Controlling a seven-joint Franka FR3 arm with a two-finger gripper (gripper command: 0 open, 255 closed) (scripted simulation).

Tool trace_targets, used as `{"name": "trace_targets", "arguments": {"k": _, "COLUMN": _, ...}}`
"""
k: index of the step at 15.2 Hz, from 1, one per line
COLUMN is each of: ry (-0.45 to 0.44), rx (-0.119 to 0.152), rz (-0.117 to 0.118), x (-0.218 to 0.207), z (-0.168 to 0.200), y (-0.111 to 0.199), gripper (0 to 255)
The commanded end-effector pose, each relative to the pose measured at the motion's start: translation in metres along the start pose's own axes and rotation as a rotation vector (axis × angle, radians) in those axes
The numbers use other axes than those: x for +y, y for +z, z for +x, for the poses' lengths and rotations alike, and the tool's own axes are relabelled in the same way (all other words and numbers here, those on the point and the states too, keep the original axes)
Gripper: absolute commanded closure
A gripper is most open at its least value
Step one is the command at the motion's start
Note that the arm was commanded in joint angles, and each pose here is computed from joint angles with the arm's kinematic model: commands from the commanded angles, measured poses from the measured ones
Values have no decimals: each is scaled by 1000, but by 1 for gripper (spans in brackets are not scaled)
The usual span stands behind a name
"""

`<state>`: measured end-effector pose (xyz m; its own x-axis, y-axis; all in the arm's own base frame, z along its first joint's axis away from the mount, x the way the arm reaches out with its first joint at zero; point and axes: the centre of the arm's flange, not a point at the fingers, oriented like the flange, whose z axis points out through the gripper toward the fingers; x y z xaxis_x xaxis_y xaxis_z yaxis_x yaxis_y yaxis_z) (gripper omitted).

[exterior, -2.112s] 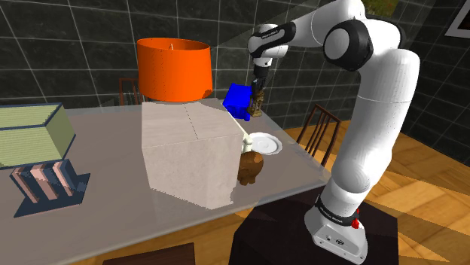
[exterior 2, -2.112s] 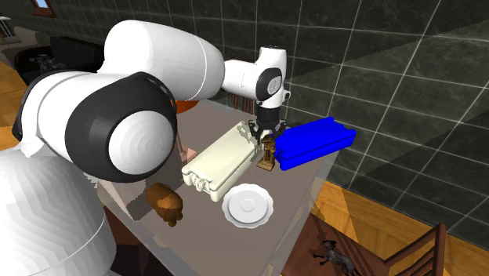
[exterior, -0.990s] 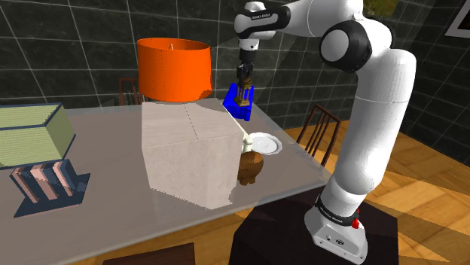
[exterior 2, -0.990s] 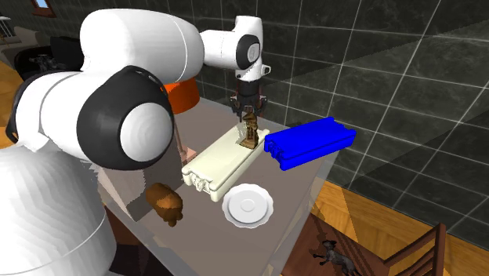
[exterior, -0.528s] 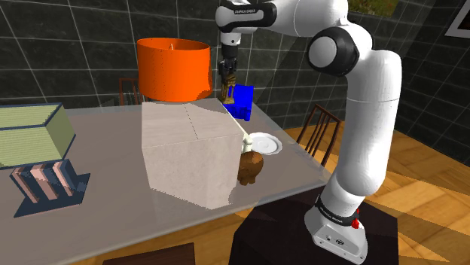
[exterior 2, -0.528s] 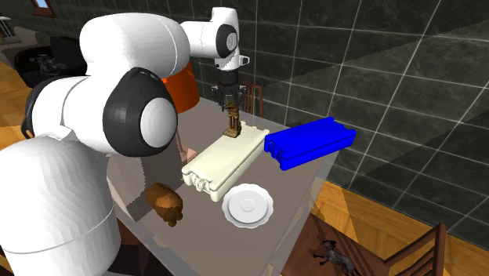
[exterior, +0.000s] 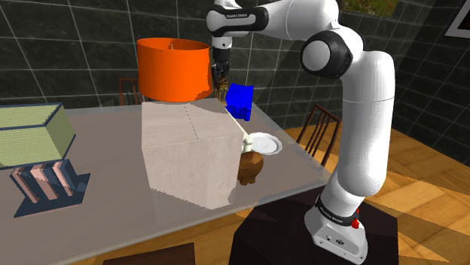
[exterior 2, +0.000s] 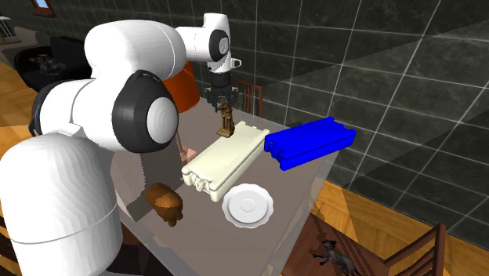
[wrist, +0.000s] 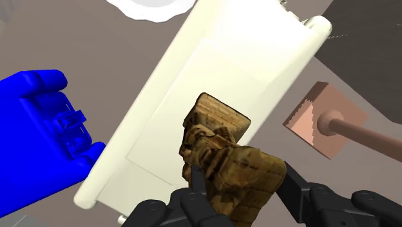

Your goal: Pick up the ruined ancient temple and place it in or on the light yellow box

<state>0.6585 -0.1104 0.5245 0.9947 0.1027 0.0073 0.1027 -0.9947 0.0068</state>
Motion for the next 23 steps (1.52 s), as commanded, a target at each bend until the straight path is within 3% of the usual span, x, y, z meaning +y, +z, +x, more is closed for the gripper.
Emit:
{"name": "trace_targets", "arguments": {"k": 1, "ry": 0, "rx": 1, "rz": 0, "x": 0, "z": 0, "y": 10, "gripper": 255}}
{"name": "trace_targets", "arguments": {"k": 16, "ry": 0, "rx": 1, "rz": 0, "x": 0, "z": 0, "y": 92, "gripper": 255}}
{"name": "trace_targets", "arguments": {"k": 23, "ry": 0, "rx": 1, "rz": 0, "x": 0, "z": 0, "y": 92, "gripper": 255}}
